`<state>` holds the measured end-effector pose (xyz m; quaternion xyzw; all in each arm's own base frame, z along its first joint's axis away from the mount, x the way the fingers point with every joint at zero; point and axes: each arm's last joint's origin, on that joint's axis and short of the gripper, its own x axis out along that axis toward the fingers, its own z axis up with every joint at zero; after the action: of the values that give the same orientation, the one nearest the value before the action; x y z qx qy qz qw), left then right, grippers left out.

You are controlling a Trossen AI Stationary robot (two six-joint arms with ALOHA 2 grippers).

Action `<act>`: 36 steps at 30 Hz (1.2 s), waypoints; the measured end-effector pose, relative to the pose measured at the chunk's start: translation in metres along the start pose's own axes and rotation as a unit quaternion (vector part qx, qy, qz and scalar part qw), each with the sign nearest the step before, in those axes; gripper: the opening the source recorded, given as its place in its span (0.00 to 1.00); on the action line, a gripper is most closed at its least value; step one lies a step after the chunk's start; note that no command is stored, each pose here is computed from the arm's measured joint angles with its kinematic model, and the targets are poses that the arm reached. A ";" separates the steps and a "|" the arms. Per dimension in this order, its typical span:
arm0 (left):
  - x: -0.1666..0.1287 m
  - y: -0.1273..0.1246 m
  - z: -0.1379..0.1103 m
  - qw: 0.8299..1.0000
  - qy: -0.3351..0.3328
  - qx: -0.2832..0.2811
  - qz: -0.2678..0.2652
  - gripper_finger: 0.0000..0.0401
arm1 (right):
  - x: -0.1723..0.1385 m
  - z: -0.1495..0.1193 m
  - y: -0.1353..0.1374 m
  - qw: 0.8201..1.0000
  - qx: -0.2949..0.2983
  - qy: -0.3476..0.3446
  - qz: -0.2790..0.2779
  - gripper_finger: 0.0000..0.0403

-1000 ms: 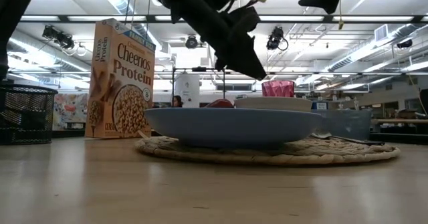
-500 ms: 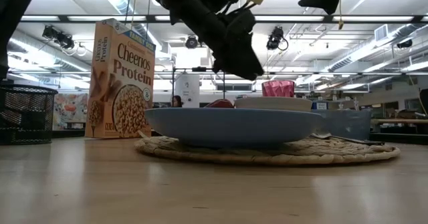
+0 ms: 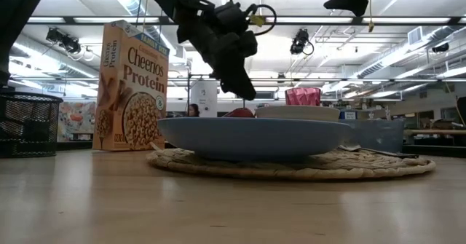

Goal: Arrange a breakfast setting
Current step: Adjust the apple

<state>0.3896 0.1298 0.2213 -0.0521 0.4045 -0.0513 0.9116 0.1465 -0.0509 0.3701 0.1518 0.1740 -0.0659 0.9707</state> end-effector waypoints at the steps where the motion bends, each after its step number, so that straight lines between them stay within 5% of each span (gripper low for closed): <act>1: 0.000 0.002 -0.001 1.000 0.000 0.003 0.001 0.36 | 0.000 0.000 0.000 1.000 0.000 0.000 0.000 0.93; 21: 0.005 0.010 -0.011 0.998 0.039 -0.031 0.024 0.36 | 0.004 0.001 -0.001 1.000 0.004 -0.002 -0.006 0.93; 36: 0.026 0.007 -0.005 0.999 -0.005 -0.044 0.019 0.36 | 0.004 0.001 -0.001 1.000 0.013 -0.002 -0.007 0.93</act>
<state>0.4038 0.1330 0.1980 -0.0845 0.4030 -0.0156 0.9112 0.1506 -0.0530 0.3695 0.1633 0.1722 -0.0755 0.9685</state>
